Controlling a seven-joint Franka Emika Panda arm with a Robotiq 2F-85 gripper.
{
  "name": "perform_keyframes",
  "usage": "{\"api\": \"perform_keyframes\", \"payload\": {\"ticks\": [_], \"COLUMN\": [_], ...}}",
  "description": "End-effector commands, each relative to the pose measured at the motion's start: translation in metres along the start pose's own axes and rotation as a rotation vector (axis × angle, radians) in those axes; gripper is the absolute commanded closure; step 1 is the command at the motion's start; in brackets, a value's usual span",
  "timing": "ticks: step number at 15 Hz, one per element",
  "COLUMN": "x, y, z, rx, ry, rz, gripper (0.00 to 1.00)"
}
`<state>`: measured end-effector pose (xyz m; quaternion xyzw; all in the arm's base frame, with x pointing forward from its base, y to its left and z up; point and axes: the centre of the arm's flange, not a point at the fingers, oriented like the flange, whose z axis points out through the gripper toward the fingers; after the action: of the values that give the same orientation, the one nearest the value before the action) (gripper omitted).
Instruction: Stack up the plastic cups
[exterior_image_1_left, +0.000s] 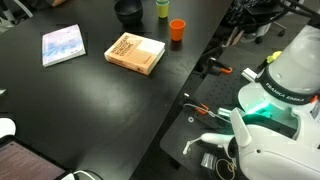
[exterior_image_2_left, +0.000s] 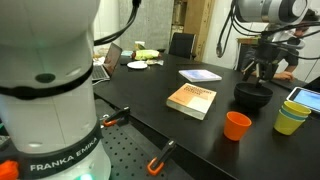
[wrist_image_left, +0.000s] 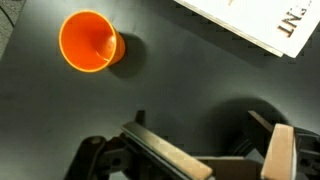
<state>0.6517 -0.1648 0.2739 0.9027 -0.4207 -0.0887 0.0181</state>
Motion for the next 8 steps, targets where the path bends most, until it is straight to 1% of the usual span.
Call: {"api": "perform_keyframes", "payload": {"ticks": [1, 4, 5, 6, 7, 8], "x": [-0.071, -0.099, -0.109, -0.118, -0.125, -0.133], "y": [0.044, 0.062, 0.07, 0.079, 0.09, 0.101], "z": [0.014, 0.032, 0.038, 0.043, 0.048, 0.051], "rx": [0.017, 0.003, 0.017, 0.007, 0.014, 0.015], "ry": [-0.008, -0.036, -0.046, -0.049, -0.048, -0.032], "rz": [0.071, 0.09, 0.103, 0.123, 0.131, 0.137], "gripper": [0.0, 0.0, 0.0, 0.0, 0.0, 0.0]}}
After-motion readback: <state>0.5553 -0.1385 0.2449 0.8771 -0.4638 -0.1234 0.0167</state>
